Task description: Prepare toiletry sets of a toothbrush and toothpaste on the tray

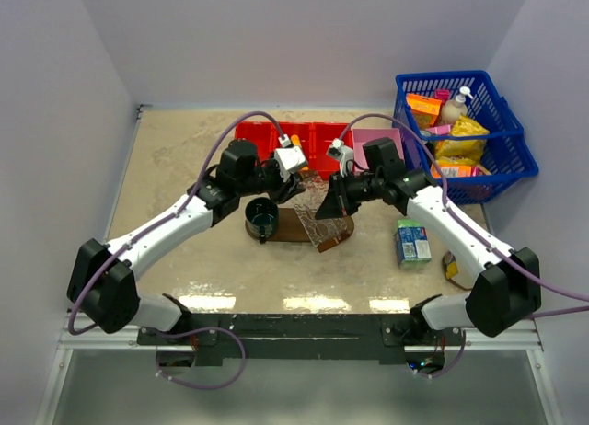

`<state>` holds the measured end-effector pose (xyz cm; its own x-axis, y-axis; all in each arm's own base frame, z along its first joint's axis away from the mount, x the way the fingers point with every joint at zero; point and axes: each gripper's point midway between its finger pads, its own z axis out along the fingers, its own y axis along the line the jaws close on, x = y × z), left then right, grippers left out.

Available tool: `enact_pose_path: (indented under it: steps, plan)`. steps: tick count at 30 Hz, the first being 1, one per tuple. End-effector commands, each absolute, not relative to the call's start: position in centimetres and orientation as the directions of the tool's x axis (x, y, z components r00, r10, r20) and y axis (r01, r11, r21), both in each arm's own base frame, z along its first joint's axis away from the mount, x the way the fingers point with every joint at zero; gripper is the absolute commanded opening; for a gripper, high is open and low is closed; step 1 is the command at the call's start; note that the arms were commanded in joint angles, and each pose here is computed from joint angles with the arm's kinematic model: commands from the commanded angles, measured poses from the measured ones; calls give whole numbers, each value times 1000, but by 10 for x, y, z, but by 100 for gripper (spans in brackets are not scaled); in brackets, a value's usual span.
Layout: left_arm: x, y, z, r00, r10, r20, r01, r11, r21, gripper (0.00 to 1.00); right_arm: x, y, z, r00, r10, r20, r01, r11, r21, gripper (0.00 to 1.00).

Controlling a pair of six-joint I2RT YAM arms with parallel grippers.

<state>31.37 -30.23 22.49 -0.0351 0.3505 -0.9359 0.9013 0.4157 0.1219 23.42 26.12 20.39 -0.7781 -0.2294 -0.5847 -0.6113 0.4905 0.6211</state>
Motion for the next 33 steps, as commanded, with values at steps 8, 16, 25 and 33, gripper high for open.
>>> enact_pose_path:
  steps: [8, 16, 25, 33]
  plan:
    - [324, -314, 226, -108, 286, -952, 886, 463, 38, 0, 269, 262, 204, -691, -195, -696, -665, 551, 505, 9]
    - [333, -316, 209, -180, 282, -942, 861, 508, -13, 0, 278, 256, 188, -689, -191, -699, -645, 601, 471, 22]
    - [339, -318, 192, -253, 280, -926, 839, 540, -66, 0, 282, 246, 165, -698, -210, -685, -619, 659, 428, 31]
    - [343, -318, 177, -304, 295, -906, 823, 559, -94, 0, 285, 238, 149, -709, -195, -678, -583, 703, 407, 43]
